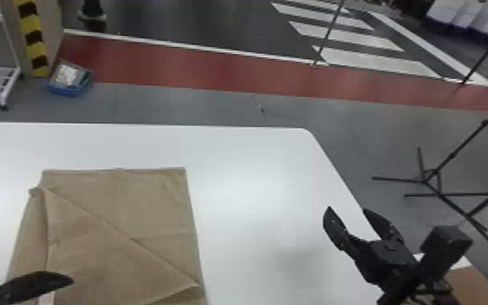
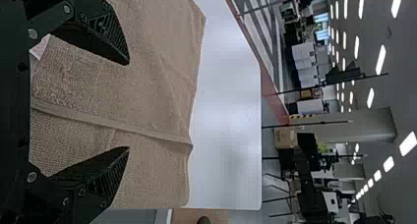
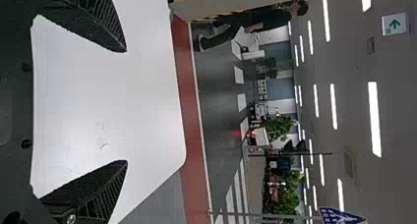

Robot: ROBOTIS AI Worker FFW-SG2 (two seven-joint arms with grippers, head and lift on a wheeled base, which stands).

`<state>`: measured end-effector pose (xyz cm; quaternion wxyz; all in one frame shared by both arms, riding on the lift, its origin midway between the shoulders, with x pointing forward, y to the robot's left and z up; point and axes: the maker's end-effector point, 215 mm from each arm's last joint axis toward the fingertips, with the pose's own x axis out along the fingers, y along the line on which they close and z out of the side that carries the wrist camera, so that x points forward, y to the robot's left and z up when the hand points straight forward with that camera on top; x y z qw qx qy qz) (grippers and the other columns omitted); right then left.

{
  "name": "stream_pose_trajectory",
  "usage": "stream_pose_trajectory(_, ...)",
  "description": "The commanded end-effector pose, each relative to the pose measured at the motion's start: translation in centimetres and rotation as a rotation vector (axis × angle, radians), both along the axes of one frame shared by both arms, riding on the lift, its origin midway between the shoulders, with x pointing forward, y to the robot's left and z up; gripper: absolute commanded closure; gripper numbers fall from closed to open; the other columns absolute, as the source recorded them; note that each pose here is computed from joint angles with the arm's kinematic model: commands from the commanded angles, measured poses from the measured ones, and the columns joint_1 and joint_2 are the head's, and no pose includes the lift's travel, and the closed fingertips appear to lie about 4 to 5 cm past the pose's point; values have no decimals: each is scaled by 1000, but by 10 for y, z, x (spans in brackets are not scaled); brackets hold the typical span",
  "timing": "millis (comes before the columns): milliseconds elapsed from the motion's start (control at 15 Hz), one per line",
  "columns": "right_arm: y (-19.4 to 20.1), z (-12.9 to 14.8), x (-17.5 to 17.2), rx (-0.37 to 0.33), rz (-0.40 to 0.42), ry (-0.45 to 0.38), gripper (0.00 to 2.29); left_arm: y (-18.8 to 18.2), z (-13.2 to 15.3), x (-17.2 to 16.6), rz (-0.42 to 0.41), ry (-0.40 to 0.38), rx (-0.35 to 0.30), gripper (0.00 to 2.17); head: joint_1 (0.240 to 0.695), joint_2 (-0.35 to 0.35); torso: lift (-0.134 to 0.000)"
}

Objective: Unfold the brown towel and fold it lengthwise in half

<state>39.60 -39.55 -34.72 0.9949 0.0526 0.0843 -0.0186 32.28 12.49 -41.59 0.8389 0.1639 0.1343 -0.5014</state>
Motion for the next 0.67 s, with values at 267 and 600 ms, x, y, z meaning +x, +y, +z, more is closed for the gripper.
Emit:
stream_pose_trajectory(267,5,-2,9,18,7,-6,73,11,-30,5,18,56,67,448,695,-350,-120)
stream_pose_trajectory(600,13,-2,13,30,27,-14,80,17,-40,8,38,72,80,1065,695,-350,-120)
